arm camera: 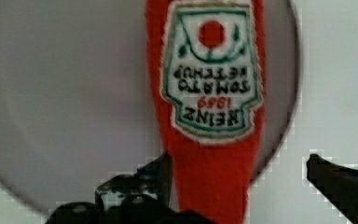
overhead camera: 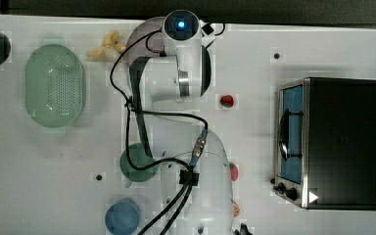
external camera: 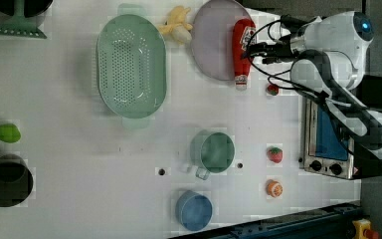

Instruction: Pick ketchup from plate and place it on table.

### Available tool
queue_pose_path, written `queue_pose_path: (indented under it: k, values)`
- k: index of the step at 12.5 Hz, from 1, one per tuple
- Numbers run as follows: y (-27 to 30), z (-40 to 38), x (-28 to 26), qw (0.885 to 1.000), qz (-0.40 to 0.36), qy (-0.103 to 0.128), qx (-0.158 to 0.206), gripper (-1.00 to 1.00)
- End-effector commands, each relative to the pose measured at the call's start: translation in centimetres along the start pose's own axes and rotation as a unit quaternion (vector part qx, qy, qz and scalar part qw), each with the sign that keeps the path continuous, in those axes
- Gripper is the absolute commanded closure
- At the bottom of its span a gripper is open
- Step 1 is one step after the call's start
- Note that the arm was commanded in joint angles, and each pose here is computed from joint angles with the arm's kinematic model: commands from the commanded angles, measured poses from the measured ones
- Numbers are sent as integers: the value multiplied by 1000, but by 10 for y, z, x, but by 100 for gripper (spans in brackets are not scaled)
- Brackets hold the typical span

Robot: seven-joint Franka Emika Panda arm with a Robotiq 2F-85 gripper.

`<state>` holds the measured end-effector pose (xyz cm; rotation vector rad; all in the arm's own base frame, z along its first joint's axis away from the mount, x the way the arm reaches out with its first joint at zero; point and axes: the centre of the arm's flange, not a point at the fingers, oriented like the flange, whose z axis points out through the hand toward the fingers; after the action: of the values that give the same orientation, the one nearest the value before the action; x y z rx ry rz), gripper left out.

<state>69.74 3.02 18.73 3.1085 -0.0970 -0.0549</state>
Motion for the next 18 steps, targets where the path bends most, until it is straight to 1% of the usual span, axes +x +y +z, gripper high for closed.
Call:
queue_pose_path:
  k: [1, 2, 4, 5, 7, 8, 9, 11, 14, 15, 16, 18]
  values:
    - [-13, -2, 15, 999, -26, 30, 10, -100]
    - [-14, 5, 15, 999, -26, 33, 11, -100]
    - [-14, 16, 17, 998, -26, 49, 15, -100]
    - [-15, 19, 19, 998, -26, 59, 17, -92]
    - [-12, 25, 19, 998, -24, 62, 17, -43]
    - [-14, 24, 19, 998, -25, 63, 17, -25]
    - [-14, 21, 21, 997, -25, 66, 18, -25]
    - [-18, 1, 28, 996, -26, 82, 21, -25]
    - [-16, -51, 35, 993, -12, 113, 28, -25]
    - [-13, -74, 35, 993, -4, 115, 32, -25]
    - [-8, -98, 31, 994, 5, 106, 36, -25]
    - [3, -145, 13, 997, 16, 64, 36, -25]
